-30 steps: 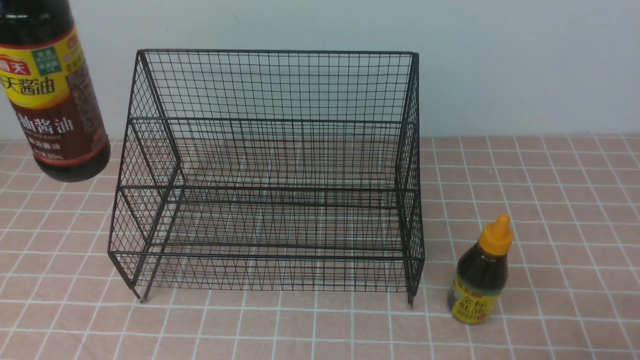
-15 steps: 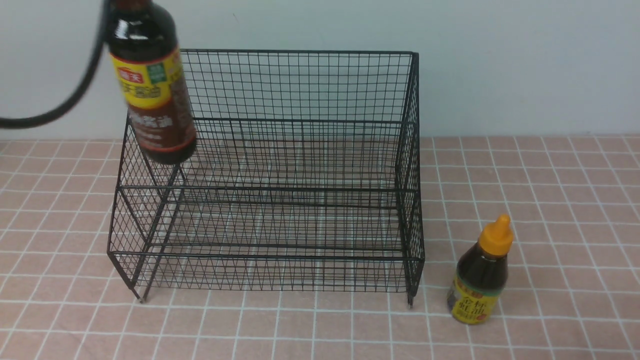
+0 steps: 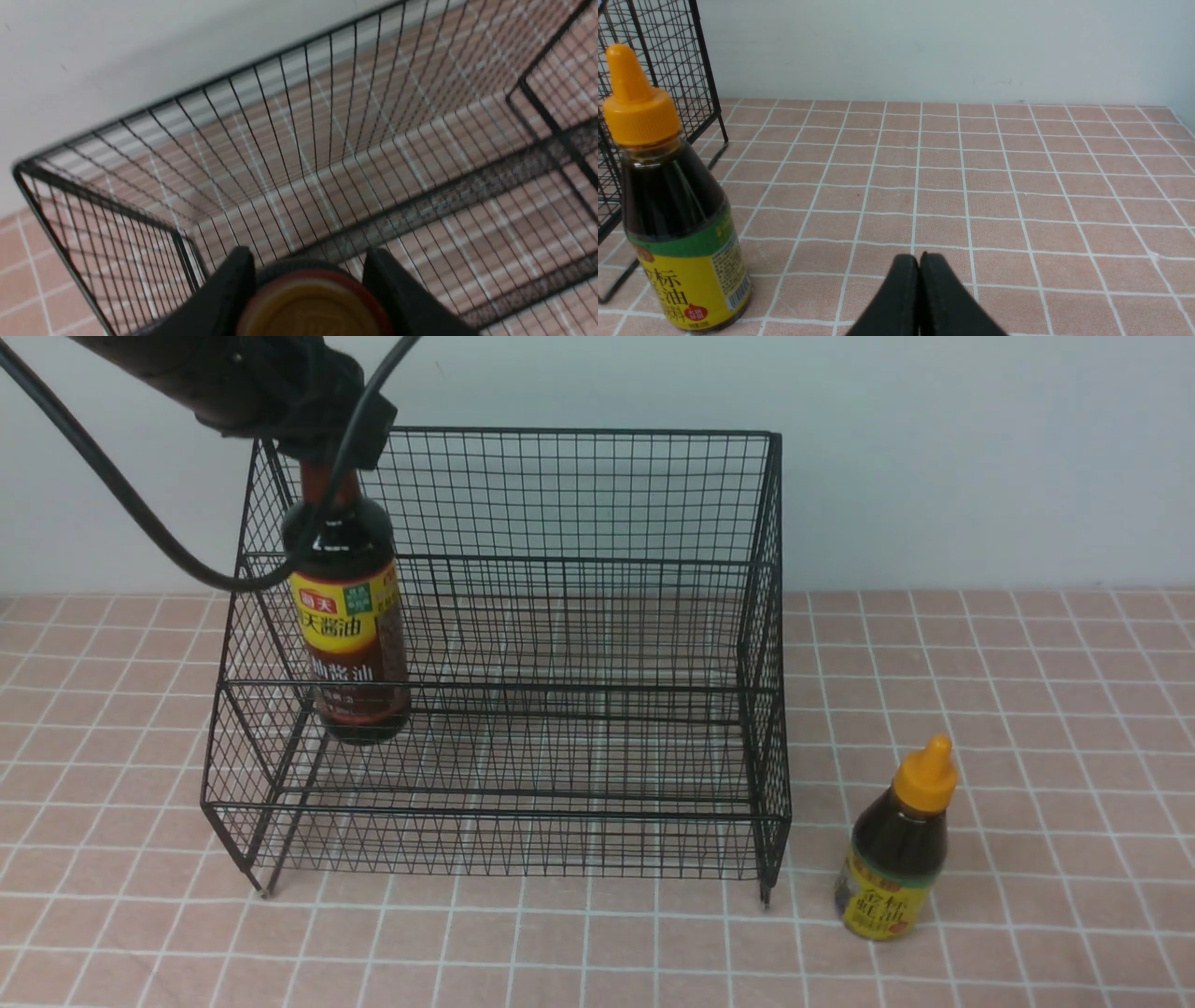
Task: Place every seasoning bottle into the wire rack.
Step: Use the left arm to put the condiment bottle back on the shelf, then use the right arm to grab the condiment bottle closest to it
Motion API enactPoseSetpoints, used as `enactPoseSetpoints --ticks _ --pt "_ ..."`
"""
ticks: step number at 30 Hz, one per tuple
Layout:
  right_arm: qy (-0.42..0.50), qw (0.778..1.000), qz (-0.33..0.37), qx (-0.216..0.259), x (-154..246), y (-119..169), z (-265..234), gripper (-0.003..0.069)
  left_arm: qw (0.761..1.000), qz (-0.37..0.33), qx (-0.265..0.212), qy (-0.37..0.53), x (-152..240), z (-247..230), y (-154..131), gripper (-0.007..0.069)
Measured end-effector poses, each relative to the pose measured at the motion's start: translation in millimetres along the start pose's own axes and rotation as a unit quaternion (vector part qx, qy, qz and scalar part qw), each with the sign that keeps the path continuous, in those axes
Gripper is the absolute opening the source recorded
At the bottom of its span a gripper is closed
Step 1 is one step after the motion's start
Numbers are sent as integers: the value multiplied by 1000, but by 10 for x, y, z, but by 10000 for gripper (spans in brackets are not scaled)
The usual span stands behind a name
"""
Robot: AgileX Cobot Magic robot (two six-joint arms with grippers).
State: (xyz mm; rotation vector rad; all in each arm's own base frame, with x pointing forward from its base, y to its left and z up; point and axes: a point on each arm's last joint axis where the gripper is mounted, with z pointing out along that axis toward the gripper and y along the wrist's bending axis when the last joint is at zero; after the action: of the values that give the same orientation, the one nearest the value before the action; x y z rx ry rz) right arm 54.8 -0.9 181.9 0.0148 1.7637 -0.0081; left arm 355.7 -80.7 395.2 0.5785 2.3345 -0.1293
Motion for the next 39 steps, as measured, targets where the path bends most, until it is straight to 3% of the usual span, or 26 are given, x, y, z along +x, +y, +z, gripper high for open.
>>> enactPoseSetpoints --ticks 9,17,20,25,28,30,33,36,39 --pt "0 1000 0 0 0 0 0 -14 997 -6 21 77 129 218 -6 268" --pt "0 1000 0 0 0 0 0 -14 996 -39 13 77 109 283 18 279" --pt "0 1000 0 0 0 0 0 -14 996 -41 9 79 94 173 15 359" --pt "0 1000 0 0 0 0 0 -14 997 -73 -3 28 -14 -342 -27 400" --pt "0 1000 0 0 0 0 0 -14 994 -101 -5 -36 -17 -922 -119 288" --pt "0 1000 0 0 0 0 0 -14 992 -102 0 -71 54 -1259 -227 163" --pt "0 1000 0 0 0 0 0 -14 991 -91 15 -100 191 -1521 -377 45" --pt "0 1000 0 0 0 0 0 -14 988 -80 29 -128 359 -1673 -510 9" --pt "0 1000 0 0 0 0 0 -14 981 -74 37 -173 767 -1725 -655 -7"
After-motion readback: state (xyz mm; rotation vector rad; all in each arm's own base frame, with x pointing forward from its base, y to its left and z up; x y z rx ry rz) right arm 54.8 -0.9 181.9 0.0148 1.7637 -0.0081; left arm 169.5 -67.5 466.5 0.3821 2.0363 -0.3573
